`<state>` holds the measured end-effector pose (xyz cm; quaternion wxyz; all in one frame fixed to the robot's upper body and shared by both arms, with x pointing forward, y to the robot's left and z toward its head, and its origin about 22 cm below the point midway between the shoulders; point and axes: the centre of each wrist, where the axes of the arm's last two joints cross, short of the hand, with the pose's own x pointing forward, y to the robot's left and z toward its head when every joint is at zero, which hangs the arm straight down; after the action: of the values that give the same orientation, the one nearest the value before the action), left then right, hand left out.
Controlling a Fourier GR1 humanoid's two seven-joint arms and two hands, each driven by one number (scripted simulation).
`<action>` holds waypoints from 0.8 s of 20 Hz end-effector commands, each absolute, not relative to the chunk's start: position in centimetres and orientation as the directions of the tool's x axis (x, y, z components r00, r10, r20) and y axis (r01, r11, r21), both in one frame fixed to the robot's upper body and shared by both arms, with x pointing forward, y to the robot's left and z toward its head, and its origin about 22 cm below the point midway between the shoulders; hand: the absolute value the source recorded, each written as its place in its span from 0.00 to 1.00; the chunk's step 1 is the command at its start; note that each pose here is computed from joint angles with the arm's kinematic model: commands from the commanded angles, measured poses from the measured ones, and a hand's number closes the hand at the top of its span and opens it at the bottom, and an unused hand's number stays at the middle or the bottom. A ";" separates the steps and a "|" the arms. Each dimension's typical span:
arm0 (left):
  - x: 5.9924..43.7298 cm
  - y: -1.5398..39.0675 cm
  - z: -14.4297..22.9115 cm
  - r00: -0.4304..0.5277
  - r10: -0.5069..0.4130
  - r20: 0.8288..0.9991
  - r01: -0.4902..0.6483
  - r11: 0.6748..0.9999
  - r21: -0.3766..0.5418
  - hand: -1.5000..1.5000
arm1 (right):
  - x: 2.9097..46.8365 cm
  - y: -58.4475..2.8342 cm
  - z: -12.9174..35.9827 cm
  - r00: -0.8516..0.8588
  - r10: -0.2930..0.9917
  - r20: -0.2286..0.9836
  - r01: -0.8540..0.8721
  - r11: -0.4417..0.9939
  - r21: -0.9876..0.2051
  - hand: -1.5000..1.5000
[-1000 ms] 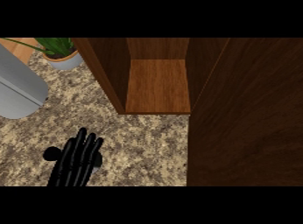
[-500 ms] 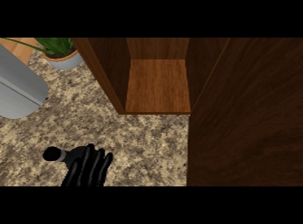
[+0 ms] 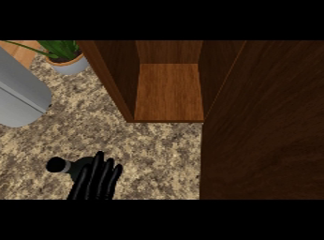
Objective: Pick up the wine, place it into the cabinet and close the cabinet
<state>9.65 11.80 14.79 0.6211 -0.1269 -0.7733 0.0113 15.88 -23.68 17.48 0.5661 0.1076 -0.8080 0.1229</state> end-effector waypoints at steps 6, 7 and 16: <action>8.7 14.6 16.4 -0.276 0.155 0.948 0.073 0.987 -0.140 0.00 | 12.6 -23.0 18.7 -0.366 -0.045 0.930 -0.306 0.949 -0.074 0.00; 9.4 14.2 17.2 -0.308 0.184 0.934 0.058 0.983 -0.175 0.00 | 12.7 -23.1 19.6 -0.371 -0.064 0.926 -0.337 0.939 -0.070 0.00; 9.1 17.5 17.6 -0.268 0.143 0.953 0.011 0.989 -0.145 0.00 | 13.4 -23.4 20.0 -0.373 -0.064 0.926 -0.323 0.944 -0.065 0.00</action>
<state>11.23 15.57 14.07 0.6346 -0.0179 -0.7723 0.0203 15.83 -23.31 17.94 0.5678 0.1035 -0.8081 0.1178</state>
